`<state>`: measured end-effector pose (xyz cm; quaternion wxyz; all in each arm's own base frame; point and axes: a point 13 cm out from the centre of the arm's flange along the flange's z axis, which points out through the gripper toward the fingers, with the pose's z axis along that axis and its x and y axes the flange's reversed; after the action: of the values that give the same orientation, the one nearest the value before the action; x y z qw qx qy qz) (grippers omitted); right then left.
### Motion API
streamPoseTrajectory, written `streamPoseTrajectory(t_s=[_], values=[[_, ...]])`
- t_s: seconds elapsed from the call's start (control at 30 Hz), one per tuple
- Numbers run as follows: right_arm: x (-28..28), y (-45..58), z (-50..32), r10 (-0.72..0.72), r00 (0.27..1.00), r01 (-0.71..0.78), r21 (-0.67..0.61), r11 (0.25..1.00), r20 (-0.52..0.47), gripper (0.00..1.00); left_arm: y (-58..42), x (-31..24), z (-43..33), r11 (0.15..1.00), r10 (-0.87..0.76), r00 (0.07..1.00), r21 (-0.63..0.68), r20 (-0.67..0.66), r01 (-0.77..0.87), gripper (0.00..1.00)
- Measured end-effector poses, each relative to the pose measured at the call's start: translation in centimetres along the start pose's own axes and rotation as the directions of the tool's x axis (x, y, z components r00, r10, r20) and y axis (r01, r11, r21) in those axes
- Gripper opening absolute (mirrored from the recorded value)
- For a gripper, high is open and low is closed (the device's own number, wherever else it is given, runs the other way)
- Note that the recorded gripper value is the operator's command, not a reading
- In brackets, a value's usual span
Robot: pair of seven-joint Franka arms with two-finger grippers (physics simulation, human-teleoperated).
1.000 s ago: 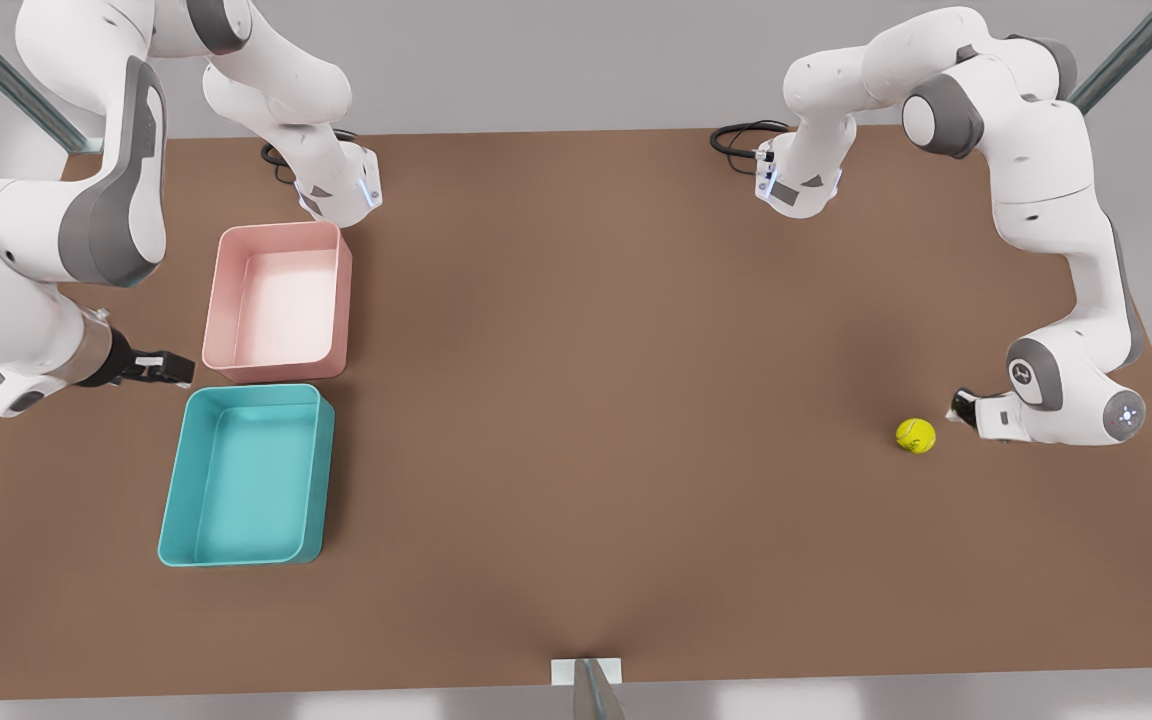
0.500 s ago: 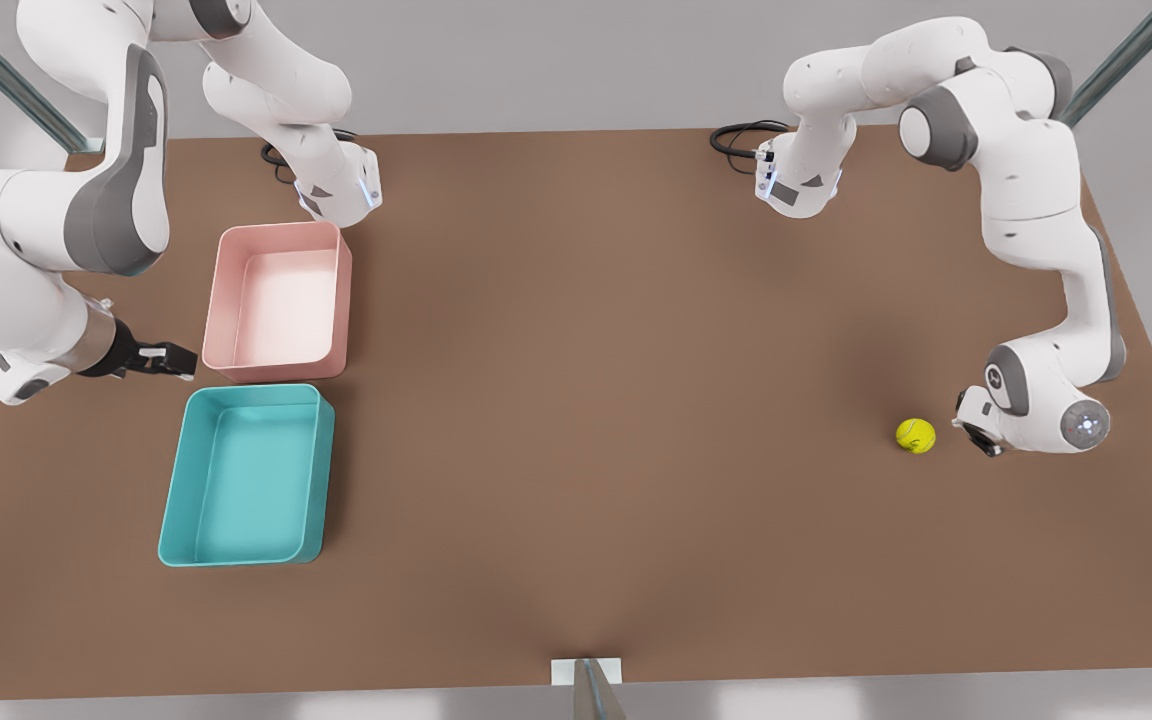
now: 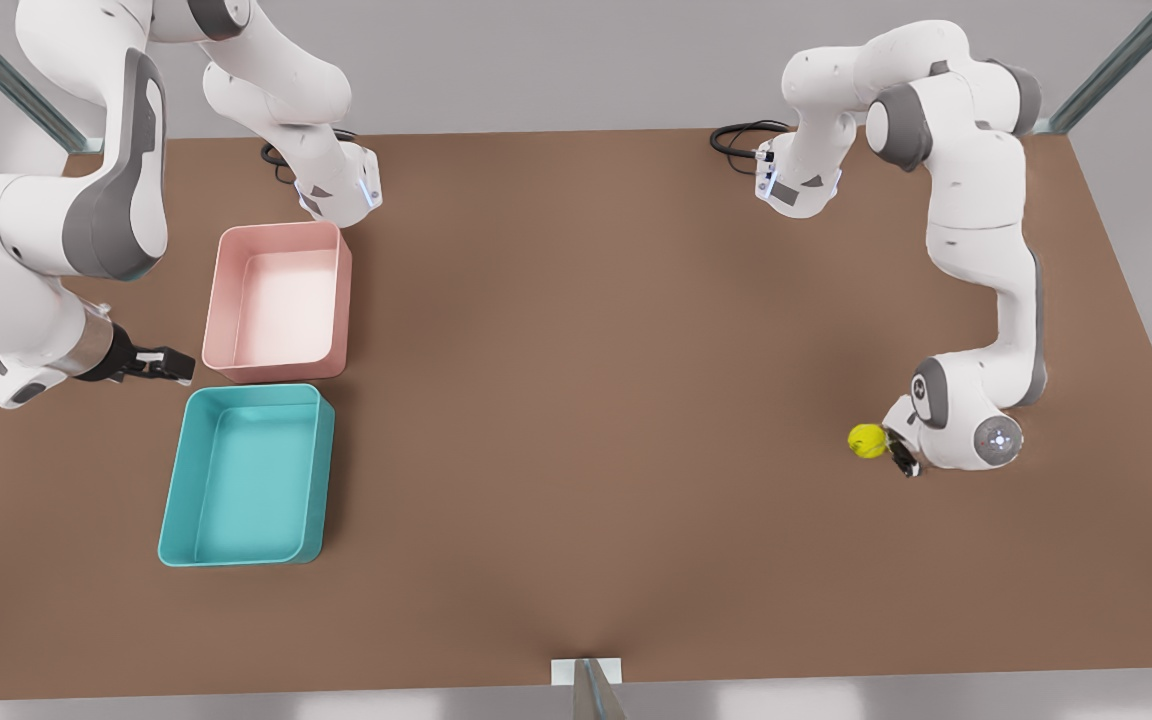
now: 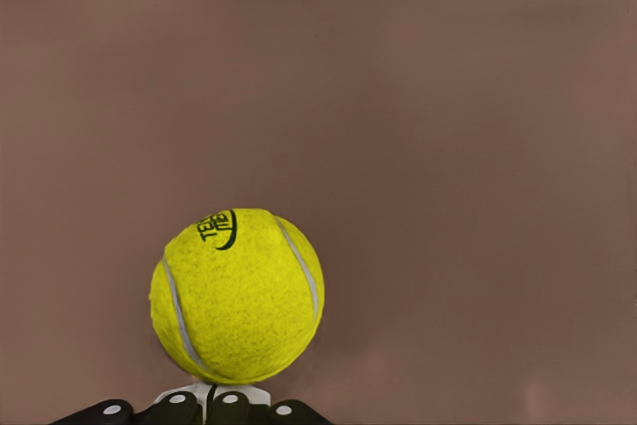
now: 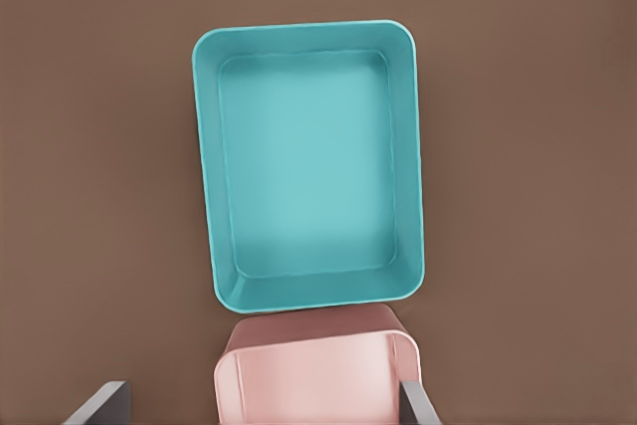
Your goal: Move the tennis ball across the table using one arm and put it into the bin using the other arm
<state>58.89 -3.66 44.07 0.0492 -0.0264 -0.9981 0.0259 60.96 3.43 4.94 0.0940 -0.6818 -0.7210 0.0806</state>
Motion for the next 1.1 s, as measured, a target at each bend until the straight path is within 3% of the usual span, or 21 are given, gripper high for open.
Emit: streamPoseTrajectory(t_s=[0.1,0.17,0.23,0.27,0.4,0.47,0.6,0.73,1.1], values=[[-0.1,0.0,0.1,0.000,1.000,0.000,0.000,1.000,0.001,1.00,-1.8,-15.5,-0.8,0.996,0.093,0.993,-0.007,0.067,-0.093,0.21],[-0.1,0.0,0.2,-0.001,1.000,0.001,0.000,1.000,0.001,1.00,-2.4,-18.8,-1.7,0.998,0.057,0.995,-0.011,0.088,-0.056,0.21],[-0.1,0.0,0.2,-0.001,1.000,0.001,0.000,1.000,0.002,1.00,-0.3,-16.9,-4.9,0.999,-0.036,0.996,-0.037,0.077,0.039,0.21],[-0.2,0.0,0.2,-0.001,1.000,0.001,0.000,1.000,0.002,1.00,1.4,-15.0,-8.2,0.993,-0.101,0.993,-0.060,0.070,0.105,1.00],[-0.3,0.0,0.5,-0.001,1.000,0.001,0.000,1.000,-0.001,1.00,-3.3,-9.5,-31.4,0.885,-0.426,0.890,-0.132,0.163,0.447,1.00],[-0.4,0.1,0.6,-0.001,1.000,0.001,-0.003,1.000,-0.002,1.00,-6.7,-8.4,-35.6,0.811,-0.561,0.806,-0.072,0.188,0.581,1.00],[-1.1,0.8,2.2,-0.005,1.000,0.005,-0.019,1.000,-0.025,1.00,-10.6,-6.7,-35.8,0.654,-0.755,0.648,0.047,0.096,0.755,1.00],[-4.3,6.0,10.0,-0.063,0.994,0.059,-0.051,0.997,-0.089,1.00,-13.3,-6.2,-35.7,0.500,-0.865,0.502,0.099,0.004,0.860,1.00],[-10.9,23.5,20.7,-0.114,0.993,0.116,-0.083,0.990,0.026,1.00,-15.9,-5.9,-35.3,0.179,-0.975,0.190,0.103,-0.118,0.979,1.00]])
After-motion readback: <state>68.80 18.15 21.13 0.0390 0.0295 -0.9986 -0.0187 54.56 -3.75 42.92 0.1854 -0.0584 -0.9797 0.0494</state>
